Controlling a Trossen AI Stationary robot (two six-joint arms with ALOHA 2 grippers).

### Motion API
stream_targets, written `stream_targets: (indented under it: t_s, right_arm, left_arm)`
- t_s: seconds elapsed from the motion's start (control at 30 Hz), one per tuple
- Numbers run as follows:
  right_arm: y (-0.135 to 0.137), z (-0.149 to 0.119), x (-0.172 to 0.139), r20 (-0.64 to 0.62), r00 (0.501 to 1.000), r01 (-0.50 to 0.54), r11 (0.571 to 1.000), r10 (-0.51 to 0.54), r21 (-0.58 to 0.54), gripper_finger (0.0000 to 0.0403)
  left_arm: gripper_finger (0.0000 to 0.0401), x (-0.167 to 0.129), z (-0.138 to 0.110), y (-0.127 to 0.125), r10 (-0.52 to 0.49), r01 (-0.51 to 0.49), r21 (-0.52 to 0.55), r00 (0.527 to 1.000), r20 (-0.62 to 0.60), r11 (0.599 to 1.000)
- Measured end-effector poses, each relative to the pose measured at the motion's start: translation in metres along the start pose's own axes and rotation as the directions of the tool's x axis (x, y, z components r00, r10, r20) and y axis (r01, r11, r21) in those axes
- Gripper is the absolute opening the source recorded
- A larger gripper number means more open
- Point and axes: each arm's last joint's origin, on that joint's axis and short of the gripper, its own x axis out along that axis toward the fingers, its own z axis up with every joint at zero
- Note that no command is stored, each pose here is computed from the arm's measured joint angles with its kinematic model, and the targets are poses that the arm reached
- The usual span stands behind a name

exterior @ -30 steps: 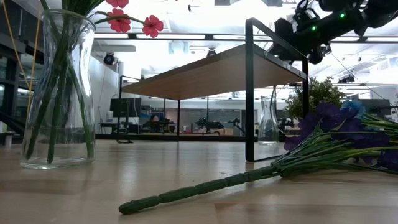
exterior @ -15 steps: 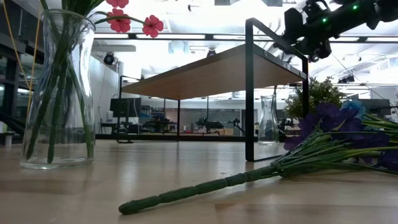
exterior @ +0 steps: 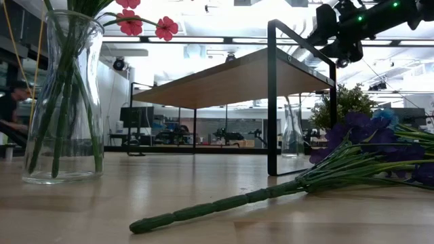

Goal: Pick and place flowers into a vace then onto a shelf
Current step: Put the blue flowers into the top transparent vase

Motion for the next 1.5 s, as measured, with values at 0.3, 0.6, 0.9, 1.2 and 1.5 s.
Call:
stream_targets:
  t_s: [0.3, 0.6, 0.9, 1.2, 1.5]
  right_arm:
    - [0.002, -0.001, 0.000, -0.024, 0.997, -0.068, 0.998, 0.068, -0.004, 0.0271]
    - [0.005, 0.003, -0.008, -0.026, 0.968, -0.249, 0.968, 0.250, 0.013, 0.0272]
    - [0.003, 0.012, -0.033, -0.004, 0.868, -0.494, 0.866, 0.496, 0.077, 0.0272]
    - [0.002, 0.024, -0.065, 0.074, 0.694, -0.719, 0.683, 0.716, 0.133, 0.0272]
    - [0.008, 0.050, -0.096, 0.168, 0.510, -0.860, 0.500, 0.843, 0.101, 0.0272]
  left_arm:
    - [0.0269, 0.000, 0.000, 0.000, 0.000, 0.000, 0.000, 1.000, 0.000, 1.000]
    - [0.0273, 0.000, 0.000, 0.000, 0.000, 0.000, 0.000, 1.000, 0.000, 1.000]
    - [0.0271, 0.000, 0.000, 0.000, 0.000, 0.000, 0.000, 1.000, 0.000, 1.000]
    - [0.0269, 0.000, 0.000, 0.000, 0.000, 0.000, 0.001, 1.000, 0.000, 1.000]
    - [0.0273, 0.000, 0.000, 0.000, 0.000, 0.000, -0.003, 1.000, 0.000, 1.000]
